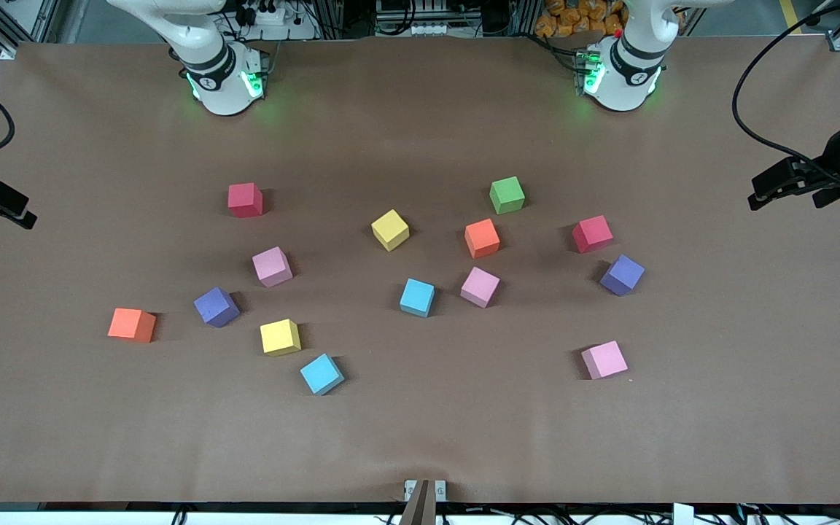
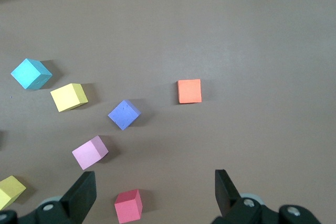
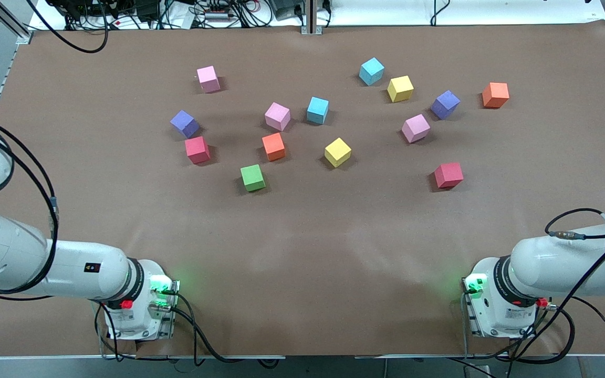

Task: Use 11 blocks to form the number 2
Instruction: 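Reach the right gripper to the pink cube while the left gripper reaches green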

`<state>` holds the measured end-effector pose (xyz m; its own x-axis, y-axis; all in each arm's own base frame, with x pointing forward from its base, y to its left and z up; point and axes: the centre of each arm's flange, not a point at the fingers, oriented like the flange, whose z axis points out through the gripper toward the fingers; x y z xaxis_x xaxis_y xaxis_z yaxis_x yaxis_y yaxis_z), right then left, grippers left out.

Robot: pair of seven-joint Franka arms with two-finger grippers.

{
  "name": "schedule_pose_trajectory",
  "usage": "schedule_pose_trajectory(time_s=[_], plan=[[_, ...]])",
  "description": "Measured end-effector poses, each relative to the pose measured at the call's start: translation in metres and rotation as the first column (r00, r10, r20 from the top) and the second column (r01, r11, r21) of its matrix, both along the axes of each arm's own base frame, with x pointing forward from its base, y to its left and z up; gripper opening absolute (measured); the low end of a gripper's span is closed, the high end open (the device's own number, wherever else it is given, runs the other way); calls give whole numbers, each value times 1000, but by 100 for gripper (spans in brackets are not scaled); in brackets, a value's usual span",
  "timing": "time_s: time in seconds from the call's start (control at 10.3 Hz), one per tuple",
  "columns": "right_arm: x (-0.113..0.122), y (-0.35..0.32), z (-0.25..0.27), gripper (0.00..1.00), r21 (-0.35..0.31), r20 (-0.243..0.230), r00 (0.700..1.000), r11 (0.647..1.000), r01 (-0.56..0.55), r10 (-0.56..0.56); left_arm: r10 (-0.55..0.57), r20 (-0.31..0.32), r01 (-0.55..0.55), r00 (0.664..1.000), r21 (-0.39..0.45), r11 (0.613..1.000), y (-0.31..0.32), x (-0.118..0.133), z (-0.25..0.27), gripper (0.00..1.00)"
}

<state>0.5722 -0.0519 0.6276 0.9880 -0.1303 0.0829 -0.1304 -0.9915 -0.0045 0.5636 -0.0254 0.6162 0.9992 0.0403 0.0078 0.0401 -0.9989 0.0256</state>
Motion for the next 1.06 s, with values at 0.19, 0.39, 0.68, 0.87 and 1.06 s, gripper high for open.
schedule_pose_trajectory(time_s=[0.19, 0.39, 0.68, 0.87, 1.06], plan=[[0, 0, -1, 100, 0, -3, 1000, 1000, 0, 0, 0, 0, 0, 1000, 0, 1000, 0, 0, 0, 100], [0, 0, -2, 100, 0, -5, 1000, 1000, 0, 0, -5, 0, 5, 1000, 0, 1000, -3, 0, 0, 100], [2, 4, -16, 100, 5, -37, 999, 1000, -9, 9, -22, -32, 22, 999, 2, 1000, -13, 3, -15, 100], [3, 20, -46, 100, 11, -89, 995, 999, -35, 36, -40, -102, 41, 994, 5, 999, -25, 18, -67, 100], [3, 39, -86, 100, 16, -132, 989, 998, -68, 70, -49, -145, 50, 988, 6, 999, -35, 27, -128, 100]])
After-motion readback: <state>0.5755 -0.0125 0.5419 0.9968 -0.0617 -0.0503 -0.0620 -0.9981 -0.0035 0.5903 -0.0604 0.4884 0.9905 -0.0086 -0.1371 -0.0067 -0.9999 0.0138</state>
